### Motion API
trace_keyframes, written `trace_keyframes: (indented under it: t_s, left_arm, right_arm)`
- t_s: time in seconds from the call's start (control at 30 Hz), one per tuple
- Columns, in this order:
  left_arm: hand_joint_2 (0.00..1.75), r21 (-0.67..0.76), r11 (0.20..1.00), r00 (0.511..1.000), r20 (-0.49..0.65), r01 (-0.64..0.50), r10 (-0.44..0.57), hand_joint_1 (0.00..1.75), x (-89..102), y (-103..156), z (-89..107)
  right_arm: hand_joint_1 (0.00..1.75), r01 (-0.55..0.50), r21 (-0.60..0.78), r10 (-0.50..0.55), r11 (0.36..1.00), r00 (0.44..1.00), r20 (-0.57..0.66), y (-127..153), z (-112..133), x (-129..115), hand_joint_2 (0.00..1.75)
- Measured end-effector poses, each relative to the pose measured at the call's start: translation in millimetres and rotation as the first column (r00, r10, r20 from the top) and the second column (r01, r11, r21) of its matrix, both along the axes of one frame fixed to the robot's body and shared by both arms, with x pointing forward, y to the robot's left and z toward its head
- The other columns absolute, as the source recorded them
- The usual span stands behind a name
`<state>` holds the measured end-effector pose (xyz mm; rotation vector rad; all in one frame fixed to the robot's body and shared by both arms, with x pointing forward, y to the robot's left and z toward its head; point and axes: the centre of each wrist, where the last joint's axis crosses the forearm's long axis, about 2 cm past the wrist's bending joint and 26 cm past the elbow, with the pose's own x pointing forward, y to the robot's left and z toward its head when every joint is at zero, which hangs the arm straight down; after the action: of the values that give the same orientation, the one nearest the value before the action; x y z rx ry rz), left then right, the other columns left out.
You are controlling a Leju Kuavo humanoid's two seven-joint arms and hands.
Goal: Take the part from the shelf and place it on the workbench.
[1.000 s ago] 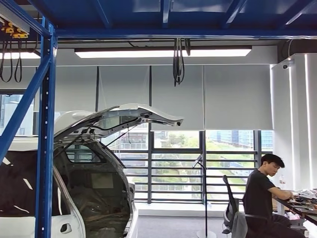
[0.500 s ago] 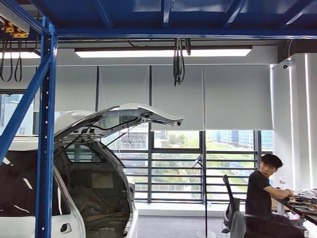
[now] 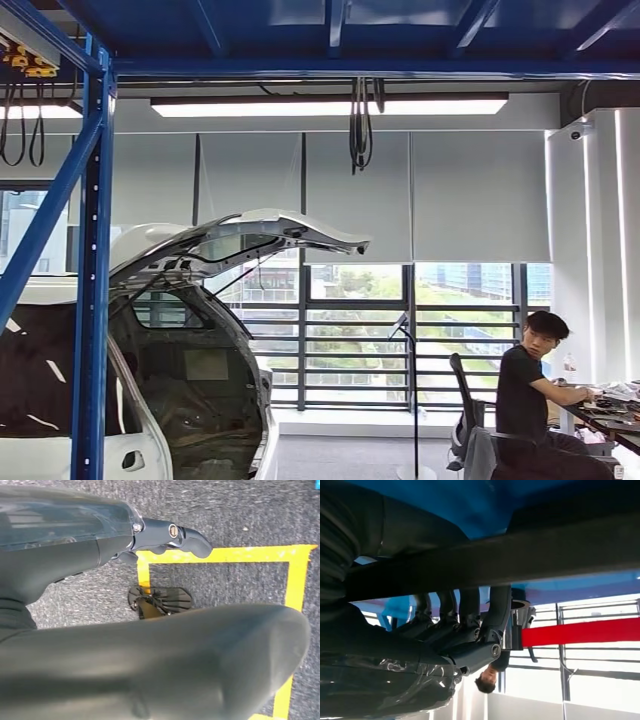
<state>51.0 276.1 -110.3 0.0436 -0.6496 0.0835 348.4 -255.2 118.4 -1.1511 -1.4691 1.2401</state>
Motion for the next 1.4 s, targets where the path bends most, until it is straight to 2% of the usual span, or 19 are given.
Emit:
trace_keyframes:
  t_s: [0.1, 0.4, 0.6, 0.77, 0.87, 1.0, 1.1, 1.23, 1.3, 1.4]
  left_arm:
    - [1.75, -0.009, 1.0, 1.0, 0.011, 0.001, -0.001, 0.0, -0.1, 0, 0.0]
    - [1.75, -0.01, 1.0, 0.999, -0.037, -0.024, 0.023, 0.0, -0.6, 0, -0.1]
    - [1.75, -0.011, 0.999, 0.997, -0.058, -0.047, 0.046, 0.0, -2.1, 0, -0.3]
    - [1.75, -0.036, 0.995, 0.995, -0.042, -0.092, 0.09, 0.0, -4.8, 0, -0.6]
    - [1.75, -0.078, 0.986, 0.989, -0.018, -0.145, 0.144, 0.0, -6.8, -2, -0.8]
    - [1.75, -0.088, 0.977, 0.981, -0.01, -0.193, 0.193, 0.0, -9.9, -3, -1.1]
    - [1.75, -0.083, 0.973, 0.976, -0.012, -0.217, 0.216, 0.0, -10.9, -3, -1.2]
    - [1.75, -0.076, 0.969, 0.972, -0.017, -0.236, 0.235, 0.0, -12.1, -3, -1.3]
    - [1.75, -0.076, 0.967, 0.97, -0.021, -0.242, 0.241, 0.0, -12.9, -3, -1.4]
    - [1.75, -0.075, 0.967, 0.97, -0.027, -0.243, 0.242, 0.0, -13.9, -3, -1.5]
  right_arm:
    - [1.75, 0.003, -0.005, -0.003, 1.0, 1.0, 0.012, -3, -1, -5, 1.75]
    - [1.75, -0.019, 0.024, 0.017, 1.0, 0.997, 0.078, -8, 9, -21, 1.75]
    - [1.75, -0.064, 0.105, 0.042, 0.992, 0.98, 0.195, -11, 38, -34, 1.75]
    - [1.75, -0.133, 0.282, 0.038, 0.95, 0.947, 0.318, -15, 70, -53, 1.75]
    - [1.75, -0.225, 0.436, 0.012, 0.871, 0.898, 0.44, -16, 93, -71, 1.75]
    - [1.75, -0.409, 0.573, -0.014, 0.71, 0.806, 0.592, -13, 117, -102, 1.75]
    - [1.75, -0.522, 0.634, -0.025, 0.57, 0.761, 0.648, -10, 124, -122, 1.75]
    - [1.75, -0.625, 0.682, -0.017, 0.381, 0.733, 0.68, -5, 122, -137, 1.75]
    - [1.75, -0.643, 0.691, -0.016, 0.331, 0.728, 0.685, -3, 119, -142, 1.75]
    - [1.75, -0.641, 0.7, -0.019, 0.315, 0.733, 0.68, 0, 116, -146, 1.75]
